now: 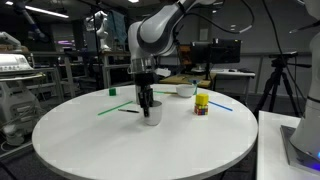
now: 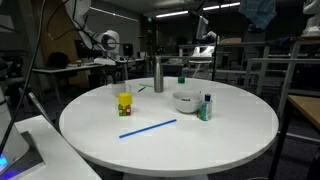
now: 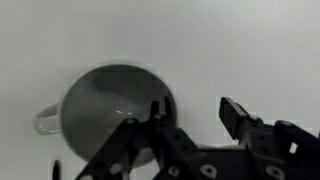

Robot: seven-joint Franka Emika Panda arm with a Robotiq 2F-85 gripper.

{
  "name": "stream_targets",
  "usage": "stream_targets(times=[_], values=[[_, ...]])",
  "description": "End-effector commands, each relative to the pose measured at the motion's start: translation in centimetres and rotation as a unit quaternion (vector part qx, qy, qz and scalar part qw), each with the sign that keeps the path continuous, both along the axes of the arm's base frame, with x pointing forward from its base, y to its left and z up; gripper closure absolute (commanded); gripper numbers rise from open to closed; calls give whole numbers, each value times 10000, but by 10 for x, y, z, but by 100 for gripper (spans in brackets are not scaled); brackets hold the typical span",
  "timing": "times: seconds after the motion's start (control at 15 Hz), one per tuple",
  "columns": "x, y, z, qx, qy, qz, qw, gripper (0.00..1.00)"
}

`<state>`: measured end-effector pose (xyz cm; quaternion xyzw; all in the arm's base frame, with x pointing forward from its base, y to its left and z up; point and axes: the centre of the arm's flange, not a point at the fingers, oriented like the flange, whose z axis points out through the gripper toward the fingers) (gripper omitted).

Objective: Move the mug forward

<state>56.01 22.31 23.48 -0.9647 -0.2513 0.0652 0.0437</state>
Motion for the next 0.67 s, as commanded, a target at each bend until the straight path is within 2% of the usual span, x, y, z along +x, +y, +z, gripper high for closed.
stream_targets(times=[0.0, 0.2, 0.27, 0.4, 0.47, 0.53, 0.6], values=[[7, -2, 10, 9, 68, -45, 10000, 70], [5, -6, 13, -20, 45, -61, 10000, 95], [4, -8, 15, -29, 37, -65, 10000, 99], [4, -10, 19, -48, 3, -71, 10000, 100], [3, -12, 22, -78, -20, -90, 9999, 97], [2, -11, 26, -115, -26, -112, 9999, 100], [0, -14, 32, -250, -45, -184, 9995, 99]])
